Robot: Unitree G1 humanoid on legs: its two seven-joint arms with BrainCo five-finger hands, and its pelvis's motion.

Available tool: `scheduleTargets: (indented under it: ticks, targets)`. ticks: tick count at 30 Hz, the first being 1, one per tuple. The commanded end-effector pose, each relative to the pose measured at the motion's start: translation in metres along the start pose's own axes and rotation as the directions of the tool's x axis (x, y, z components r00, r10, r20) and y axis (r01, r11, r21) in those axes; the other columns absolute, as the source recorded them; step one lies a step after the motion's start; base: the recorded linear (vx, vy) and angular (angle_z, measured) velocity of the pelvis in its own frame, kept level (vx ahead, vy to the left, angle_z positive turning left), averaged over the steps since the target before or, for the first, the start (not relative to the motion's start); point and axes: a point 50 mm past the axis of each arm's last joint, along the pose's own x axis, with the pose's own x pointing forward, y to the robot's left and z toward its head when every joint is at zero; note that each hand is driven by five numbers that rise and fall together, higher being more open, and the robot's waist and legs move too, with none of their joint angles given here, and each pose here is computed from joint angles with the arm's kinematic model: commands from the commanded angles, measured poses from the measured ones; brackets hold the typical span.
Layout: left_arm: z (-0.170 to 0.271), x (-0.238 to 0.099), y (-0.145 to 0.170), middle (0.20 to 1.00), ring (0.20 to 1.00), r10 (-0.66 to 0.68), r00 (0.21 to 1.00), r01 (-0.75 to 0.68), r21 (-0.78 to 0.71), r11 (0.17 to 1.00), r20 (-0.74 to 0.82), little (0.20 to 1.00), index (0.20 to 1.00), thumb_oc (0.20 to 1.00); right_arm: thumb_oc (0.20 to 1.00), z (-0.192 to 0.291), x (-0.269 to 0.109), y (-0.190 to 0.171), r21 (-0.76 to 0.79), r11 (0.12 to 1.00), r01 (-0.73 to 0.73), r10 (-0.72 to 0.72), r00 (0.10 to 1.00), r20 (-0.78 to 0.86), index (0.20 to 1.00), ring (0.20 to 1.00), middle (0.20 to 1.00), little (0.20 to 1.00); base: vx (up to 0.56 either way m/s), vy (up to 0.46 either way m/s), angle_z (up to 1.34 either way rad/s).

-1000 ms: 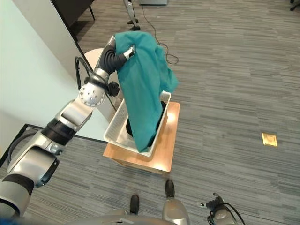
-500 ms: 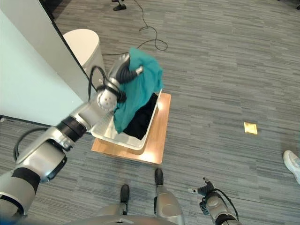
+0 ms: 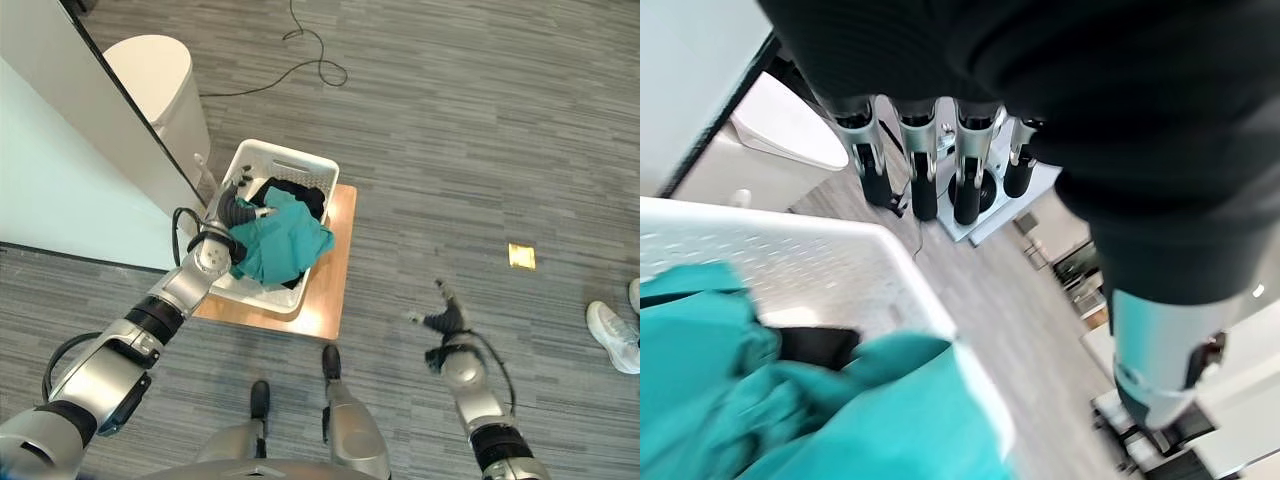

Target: Pick up bed clothes into laundry basket.

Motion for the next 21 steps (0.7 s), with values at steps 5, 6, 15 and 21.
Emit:
scheduleTargets:
  ticks: [5,6,15,21]
  targets:
    - [0.058,0.012,0.054,1.000,1.000,0.195,0.962,-0.085,-0.471,0.878,0.190,1.000,1.000,1.000,1.000,0.044,0.005,-0.079,-0.013,0.967,0.255,-0.245,0.942,0.230,1.000,1.000,1.000,1.000,0.05,-0.045,0.00]
    - [0.054,-0.003,0.073,1.000,1.000,0.274,0.938,-0.109,-0.568,0.816,0.214,1.000,1.000,1.000,1.000,0.062,0.000,-0.085,0.019,0.964,0.267,-0.259,0.912,0.318,1.000,1.000,1.000,1.000,0.05,-0.081,0.07]
    - [-0.049,-0.120,0.090,1.000,1.000,0.355,0.932,-0.301,-0.709,0.637,-0.075,1.000,1.000,1.000,1.000,0.141,-0.050,-0.053,0.258,0.960,0.108,-0.258,0.697,0.669,1.000,1.000,1.000,1.000,-0.01,-0.103,0.12]
    - [-0.115,-0.197,0.075,1.000,1.000,0.328,0.837,-0.547,-0.641,0.539,-0.439,1.000,1.000,1.000,1.000,0.173,-0.065,-0.005,0.112,0.987,-0.116,-0.017,0.615,0.788,1.000,1.000,1.000,1.000,-0.08,-0.060,0.58]
